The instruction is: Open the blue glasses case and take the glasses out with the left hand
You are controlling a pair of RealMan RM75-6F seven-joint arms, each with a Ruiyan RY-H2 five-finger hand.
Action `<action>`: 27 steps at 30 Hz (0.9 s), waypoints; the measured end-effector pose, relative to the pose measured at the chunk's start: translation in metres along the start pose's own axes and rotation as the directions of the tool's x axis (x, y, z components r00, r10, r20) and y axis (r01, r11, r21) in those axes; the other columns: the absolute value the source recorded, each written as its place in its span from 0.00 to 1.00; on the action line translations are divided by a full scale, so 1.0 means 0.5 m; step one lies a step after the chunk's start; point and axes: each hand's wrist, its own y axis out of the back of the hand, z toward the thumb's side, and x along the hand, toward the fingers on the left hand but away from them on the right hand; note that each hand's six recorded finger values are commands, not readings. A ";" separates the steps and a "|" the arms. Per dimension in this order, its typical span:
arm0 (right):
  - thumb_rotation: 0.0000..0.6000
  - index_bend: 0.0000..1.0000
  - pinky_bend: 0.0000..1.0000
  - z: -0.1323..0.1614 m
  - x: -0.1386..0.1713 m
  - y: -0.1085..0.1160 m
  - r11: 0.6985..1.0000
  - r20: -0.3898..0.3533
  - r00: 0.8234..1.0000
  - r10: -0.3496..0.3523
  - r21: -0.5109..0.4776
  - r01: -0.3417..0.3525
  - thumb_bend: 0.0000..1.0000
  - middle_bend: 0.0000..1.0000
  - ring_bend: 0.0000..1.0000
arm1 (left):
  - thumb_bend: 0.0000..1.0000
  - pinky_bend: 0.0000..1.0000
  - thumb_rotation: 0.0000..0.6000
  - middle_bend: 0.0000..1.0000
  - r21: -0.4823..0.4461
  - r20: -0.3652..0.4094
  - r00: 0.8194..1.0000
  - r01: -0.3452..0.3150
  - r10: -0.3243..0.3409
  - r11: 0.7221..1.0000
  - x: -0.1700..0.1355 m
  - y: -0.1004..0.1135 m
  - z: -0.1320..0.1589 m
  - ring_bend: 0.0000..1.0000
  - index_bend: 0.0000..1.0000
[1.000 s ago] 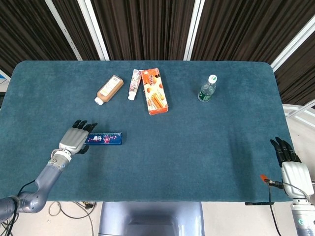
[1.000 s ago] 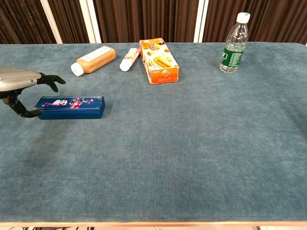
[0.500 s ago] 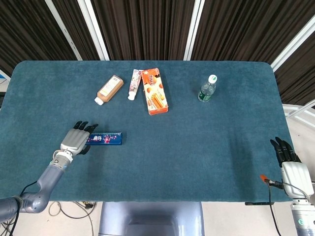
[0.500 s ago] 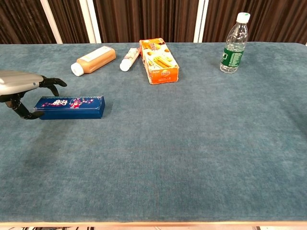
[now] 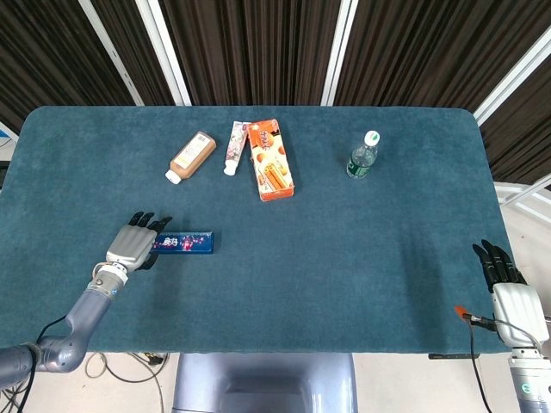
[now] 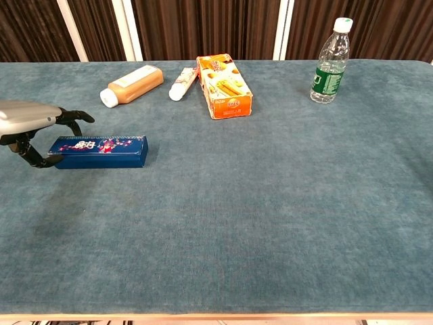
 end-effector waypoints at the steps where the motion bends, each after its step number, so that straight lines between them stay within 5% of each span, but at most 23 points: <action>1: 1.00 0.00 0.23 0.000 0.000 0.000 1.000 0.000 1.000 0.000 0.000 0.000 0.20 0.00 0.00 | 0.46 0.01 1.00 0.21 0.000 0.000 1.000 0.000 0.000 1.000 0.000 0.000 0.000 0.00 0.00; 27: 1.00 0.00 0.23 0.000 0.000 0.000 1.000 0.002 1.000 -0.002 -0.001 0.002 0.22 0.00 0.00 | 0.57 0.03 1.00 0.29 -0.018 -0.003 1.000 -0.023 0.023 1.000 0.006 0.004 0.003 0.00 0.06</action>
